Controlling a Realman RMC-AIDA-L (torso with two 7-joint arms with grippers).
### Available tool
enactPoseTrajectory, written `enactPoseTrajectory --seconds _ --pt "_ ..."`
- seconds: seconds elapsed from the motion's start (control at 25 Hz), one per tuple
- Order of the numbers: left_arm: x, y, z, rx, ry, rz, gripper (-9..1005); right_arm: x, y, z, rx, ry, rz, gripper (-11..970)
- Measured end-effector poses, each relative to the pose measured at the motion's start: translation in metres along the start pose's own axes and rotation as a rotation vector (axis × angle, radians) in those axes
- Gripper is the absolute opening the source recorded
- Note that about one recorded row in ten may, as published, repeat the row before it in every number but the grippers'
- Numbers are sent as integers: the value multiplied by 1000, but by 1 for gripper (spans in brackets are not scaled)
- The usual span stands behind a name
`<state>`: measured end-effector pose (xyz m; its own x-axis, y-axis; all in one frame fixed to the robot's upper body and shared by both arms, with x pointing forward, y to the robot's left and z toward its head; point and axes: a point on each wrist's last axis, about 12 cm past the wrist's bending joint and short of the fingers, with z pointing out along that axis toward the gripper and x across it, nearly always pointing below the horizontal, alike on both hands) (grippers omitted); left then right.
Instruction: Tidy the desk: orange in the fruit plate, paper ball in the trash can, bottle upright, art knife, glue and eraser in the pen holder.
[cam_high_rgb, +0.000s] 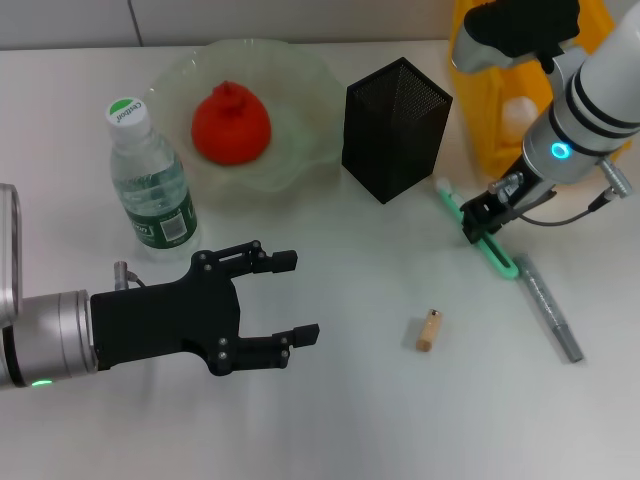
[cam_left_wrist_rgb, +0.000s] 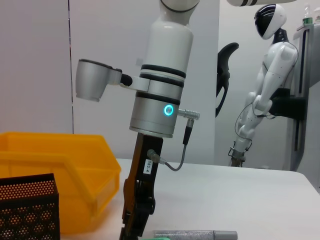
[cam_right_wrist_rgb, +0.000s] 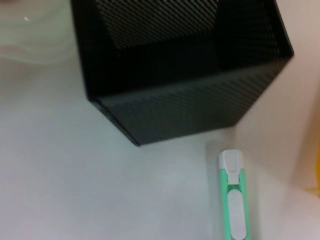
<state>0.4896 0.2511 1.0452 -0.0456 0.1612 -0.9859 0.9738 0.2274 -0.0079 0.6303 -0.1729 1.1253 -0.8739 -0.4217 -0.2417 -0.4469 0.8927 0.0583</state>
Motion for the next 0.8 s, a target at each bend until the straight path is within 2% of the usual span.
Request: enactPoseTrajectory --seconds 0.16,0.44,0.64,0.8 --pt "0 0 0 0 0 0 798 -1 2 -5 -24 -25 -13 166" --pt "-1 1 -2 1 -2 -2 798 7 14 -21 -160 -122 -105 164" --pt "-1 0 -3 1 -2 -5 798 24 17 -33 -260 -222 -193 164" --pt "-1 1 -3 1 -1 -5 798 42 17 -41 -401 -334 -280 165"
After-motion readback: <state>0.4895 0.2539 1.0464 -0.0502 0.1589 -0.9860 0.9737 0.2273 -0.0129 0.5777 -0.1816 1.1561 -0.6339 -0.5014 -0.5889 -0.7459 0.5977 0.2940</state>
